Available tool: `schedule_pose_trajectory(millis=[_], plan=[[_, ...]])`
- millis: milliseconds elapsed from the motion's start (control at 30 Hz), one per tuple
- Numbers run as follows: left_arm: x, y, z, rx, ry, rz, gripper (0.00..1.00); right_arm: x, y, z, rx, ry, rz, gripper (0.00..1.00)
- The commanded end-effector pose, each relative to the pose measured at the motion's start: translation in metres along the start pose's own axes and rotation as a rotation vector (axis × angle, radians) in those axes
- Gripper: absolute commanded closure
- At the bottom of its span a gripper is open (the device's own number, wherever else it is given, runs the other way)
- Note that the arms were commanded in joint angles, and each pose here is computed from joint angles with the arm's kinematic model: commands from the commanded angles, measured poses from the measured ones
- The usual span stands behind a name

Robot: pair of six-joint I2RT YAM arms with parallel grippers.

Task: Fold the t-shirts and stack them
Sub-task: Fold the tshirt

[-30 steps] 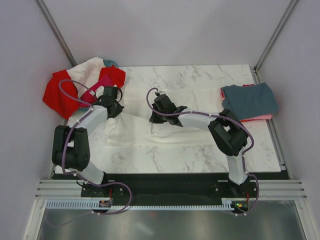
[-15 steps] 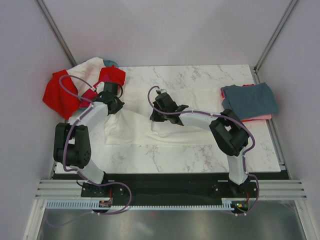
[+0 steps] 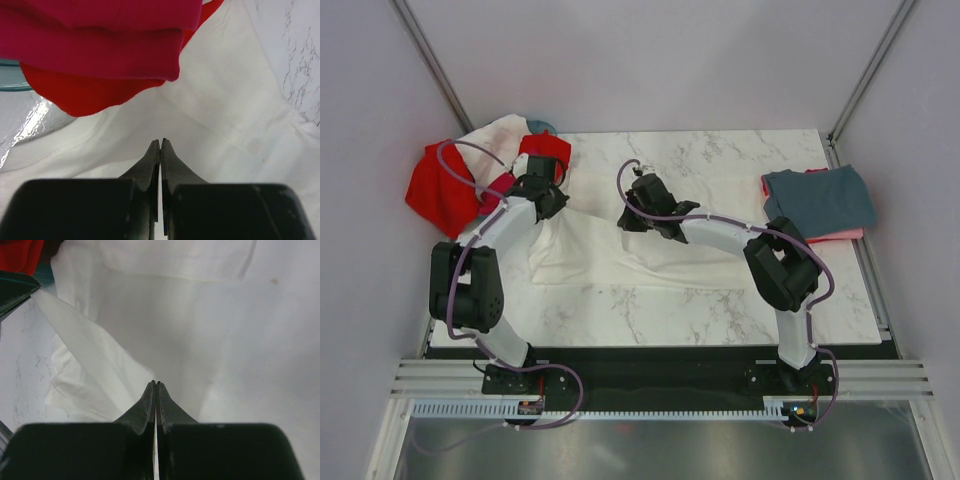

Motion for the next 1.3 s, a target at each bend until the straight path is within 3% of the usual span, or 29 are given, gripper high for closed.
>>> schedule_pose_trajectory(millis=[0,767,867,900,967,1000,1133,1267], plan=[[0.002,-0.011,0.013,0.024,-0.036,-0.015,0.98,-0.018,0.016,0.041,-0.011,-0.099,0.037,1.0],[0.045,-0.037,0.017,0.03,-0.041,0.013,0.98,0.009,-0.009,0.036,0.019,-0.064,-0.012,1.0],[0.05,-0.036,0.016,0.035,-0.045,0.026,0.97,0.016,-0.012,0.028,0.023,-0.043,-0.015,0.93],[0.051,-0.035,0.015,0.035,-0.044,0.03,0.9,0.018,-0.014,0.024,0.023,-0.036,-0.021,0.77],[0.053,-0.033,0.014,0.042,-0.04,0.033,0.75,0.017,-0.016,0.021,0.032,-0.031,-0.027,0.62],[0.052,-0.034,0.014,0.048,-0.041,0.032,0.54,0.016,-0.019,0.019,0.034,-0.027,-0.036,0.56],[0.031,-0.038,0.021,0.073,-0.081,0.01,0.4,-0.009,-0.026,0.029,0.023,-0.065,-0.061,0.56],[0.002,-0.051,0.022,0.102,-0.098,-0.051,0.39,-0.045,-0.056,0.033,0.031,-0.095,-0.143,0.58]])
Point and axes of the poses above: each gripper's point midway between its finger pads, its own x axis out along the fingers, its own y axis along the line the jaws close on, z = x × y, the point moved 2 cm from there along -x, back along the fingers, and after that the axes turned 8 degrees about -x, right-handed, at the moved point
